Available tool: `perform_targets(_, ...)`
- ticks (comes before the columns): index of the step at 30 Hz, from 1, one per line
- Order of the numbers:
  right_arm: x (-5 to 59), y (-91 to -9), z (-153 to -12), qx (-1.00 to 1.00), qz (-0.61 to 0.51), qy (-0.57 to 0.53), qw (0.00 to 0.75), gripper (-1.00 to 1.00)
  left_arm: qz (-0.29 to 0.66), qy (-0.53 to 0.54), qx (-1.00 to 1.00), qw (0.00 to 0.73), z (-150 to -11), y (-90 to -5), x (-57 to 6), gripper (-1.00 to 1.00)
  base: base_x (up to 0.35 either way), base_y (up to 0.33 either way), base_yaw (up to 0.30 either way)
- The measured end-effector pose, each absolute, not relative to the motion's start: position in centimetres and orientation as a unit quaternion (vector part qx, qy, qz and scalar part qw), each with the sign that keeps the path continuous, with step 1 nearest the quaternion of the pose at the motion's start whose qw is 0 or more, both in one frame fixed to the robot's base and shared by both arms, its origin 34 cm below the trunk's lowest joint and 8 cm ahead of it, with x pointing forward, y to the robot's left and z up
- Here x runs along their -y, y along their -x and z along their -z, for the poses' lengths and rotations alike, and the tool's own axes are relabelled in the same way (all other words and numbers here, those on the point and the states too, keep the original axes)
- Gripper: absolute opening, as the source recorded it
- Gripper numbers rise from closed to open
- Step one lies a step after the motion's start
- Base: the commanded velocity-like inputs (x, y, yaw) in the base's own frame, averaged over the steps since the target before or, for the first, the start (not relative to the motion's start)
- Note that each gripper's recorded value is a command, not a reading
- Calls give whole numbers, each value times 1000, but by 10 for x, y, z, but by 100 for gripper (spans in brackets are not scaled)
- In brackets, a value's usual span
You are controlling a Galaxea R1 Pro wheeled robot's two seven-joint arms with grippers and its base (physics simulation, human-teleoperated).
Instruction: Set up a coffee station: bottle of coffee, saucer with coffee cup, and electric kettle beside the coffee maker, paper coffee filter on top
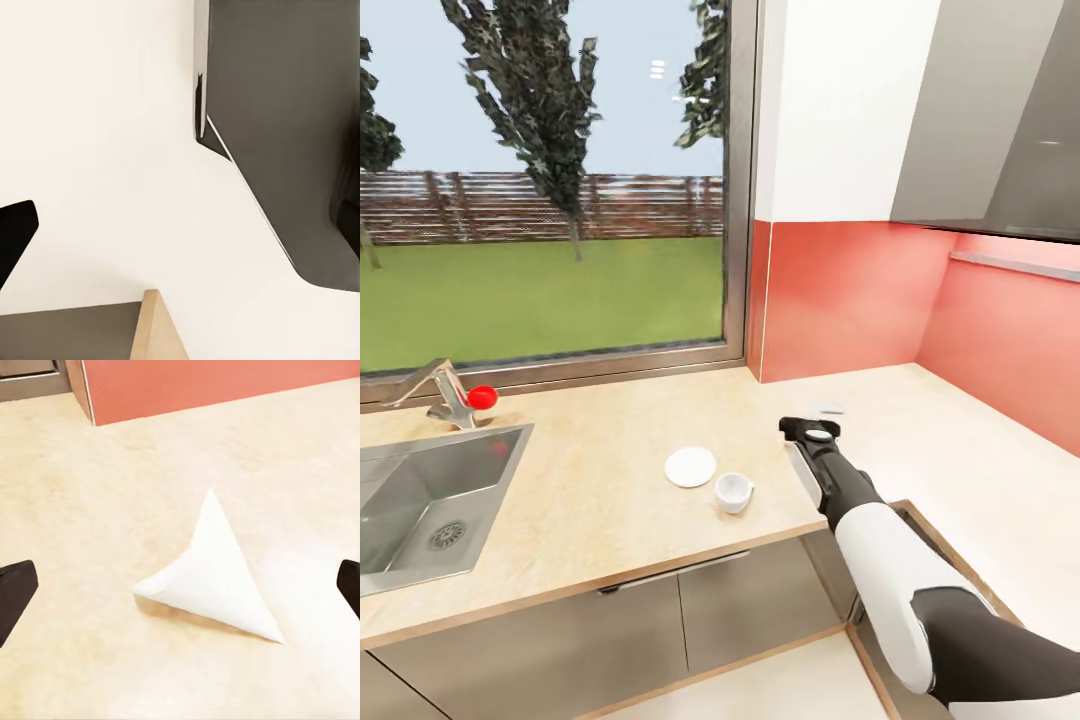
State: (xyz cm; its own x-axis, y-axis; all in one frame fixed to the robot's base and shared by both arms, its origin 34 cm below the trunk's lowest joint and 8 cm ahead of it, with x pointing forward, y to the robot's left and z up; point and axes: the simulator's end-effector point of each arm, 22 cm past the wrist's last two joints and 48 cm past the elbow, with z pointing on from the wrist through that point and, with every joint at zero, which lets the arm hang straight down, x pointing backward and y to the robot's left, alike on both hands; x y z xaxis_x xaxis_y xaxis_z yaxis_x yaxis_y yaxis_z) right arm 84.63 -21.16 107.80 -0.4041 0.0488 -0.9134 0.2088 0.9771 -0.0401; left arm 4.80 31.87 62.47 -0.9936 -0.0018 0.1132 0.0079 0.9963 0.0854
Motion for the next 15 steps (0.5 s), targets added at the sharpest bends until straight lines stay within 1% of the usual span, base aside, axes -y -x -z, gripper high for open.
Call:
perform_targets(6, 231, -841, -1093, -830, 119, -109, 534, 100, 43, 2, 997, 57, -625, -48, -319, 100, 0, 0, 0)
perform_targets(11, 236, -839, -1092, -830, 128, -115, 531, 100, 43, 2, 997, 57, -625, -48, -319, 100, 1, 0, 0)
perform_targets(13, 236, -838, -1090, -831, 129, -114, 529, 100, 43, 2, 997, 57, -625, -48, -319, 100, 91, 0, 0)
perform_targets(15, 236, -837, -1089, -831, 129, -114, 528, 100, 43, 2, 997, 56, -625, -48, -319, 100, 217, 0, 0)
